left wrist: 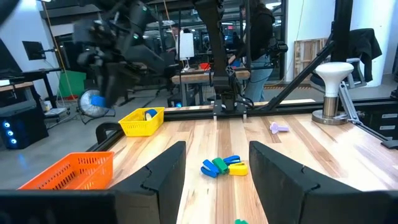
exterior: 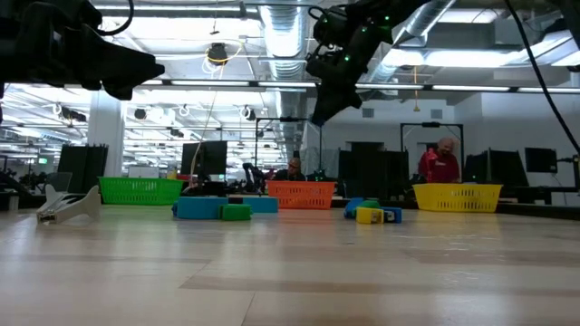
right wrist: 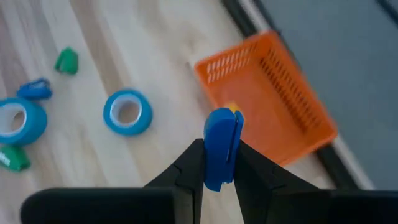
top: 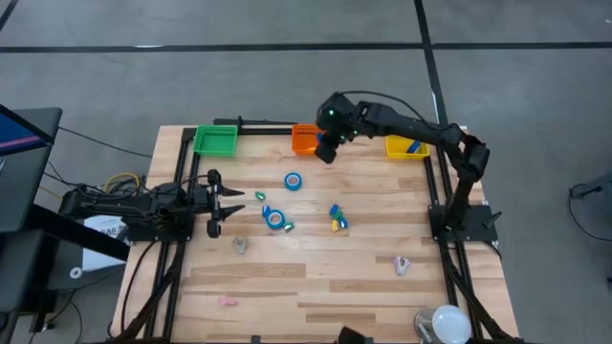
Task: Pick and place Stapler, Stapler remover, tape
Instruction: Put the blue stapler into the orange bin
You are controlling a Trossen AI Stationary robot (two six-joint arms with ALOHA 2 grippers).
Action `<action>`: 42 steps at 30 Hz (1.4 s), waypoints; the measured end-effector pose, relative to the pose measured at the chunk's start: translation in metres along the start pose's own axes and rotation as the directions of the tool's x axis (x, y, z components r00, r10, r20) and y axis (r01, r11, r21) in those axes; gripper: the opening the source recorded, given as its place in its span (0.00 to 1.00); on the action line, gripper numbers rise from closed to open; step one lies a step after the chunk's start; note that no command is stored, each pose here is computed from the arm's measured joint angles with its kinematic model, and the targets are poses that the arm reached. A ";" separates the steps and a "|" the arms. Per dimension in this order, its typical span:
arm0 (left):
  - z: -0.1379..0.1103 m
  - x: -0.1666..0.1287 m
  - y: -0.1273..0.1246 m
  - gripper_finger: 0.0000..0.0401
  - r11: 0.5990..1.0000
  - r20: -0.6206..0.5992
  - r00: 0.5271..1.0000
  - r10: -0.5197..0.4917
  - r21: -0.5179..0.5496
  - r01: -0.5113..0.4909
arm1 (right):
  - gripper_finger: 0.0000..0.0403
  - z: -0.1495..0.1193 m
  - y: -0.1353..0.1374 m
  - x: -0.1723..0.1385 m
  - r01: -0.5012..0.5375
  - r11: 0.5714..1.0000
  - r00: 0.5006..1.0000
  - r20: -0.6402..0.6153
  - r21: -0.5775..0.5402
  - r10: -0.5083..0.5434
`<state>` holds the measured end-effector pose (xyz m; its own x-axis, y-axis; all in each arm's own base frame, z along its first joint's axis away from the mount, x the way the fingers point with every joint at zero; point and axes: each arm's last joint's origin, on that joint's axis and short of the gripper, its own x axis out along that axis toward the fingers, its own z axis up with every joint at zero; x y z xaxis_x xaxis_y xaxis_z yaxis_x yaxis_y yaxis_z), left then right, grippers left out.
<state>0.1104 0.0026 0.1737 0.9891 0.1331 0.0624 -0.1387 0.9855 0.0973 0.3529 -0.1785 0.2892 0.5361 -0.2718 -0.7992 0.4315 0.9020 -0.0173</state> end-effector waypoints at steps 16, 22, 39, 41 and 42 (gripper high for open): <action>0.000 0.000 0.000 0.42 1.000 0.000 1.000 0.000 0.000 0.000 | 0.15 0.003 -0.031 0.024 0.055 0.998 0.994 0.094 -0.019 -0.053; 0.000 0.000 0.000 0.42 1.000 -0.001 1.000 -0.001 0.000 0.001 | 0.15 -0.005 -0.038 0.062 0.057 0.998 0.998 0.032 -0.016 -0.057; 0.000 0.000 0.000 0.42 1.000 0.005 1.000 0.000 -0.001 0.000 | 0.15 -0.022 -0.042 0.111 0.048 0.999 0.997 -0.055 -0.010 -0.048; 0.001 0.000 0.000 0.42 1.000 0.007 1.000 0.000 -0.001 0.000 | 0.15 -0.022 -0.042 0.111 0.048 0.999 0.998 -0.048 -0.010 -0.049; 0.001 0.000 0.000 0.42 1.000 0.008 1.000 0.001 -0.001 -0.001 | 0.15 -0.021 -0.042 0.111 0.049 0.999 0.998 -0.044 -0.010 -0.049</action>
<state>0.1106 0.0026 0.1746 0.9886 0.1328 0.0708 -0.1393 0.9856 0.0960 0.3787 -0.2394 0.1886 0.4817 -0.3009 -0.8231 0.4497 0.8910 -0.0625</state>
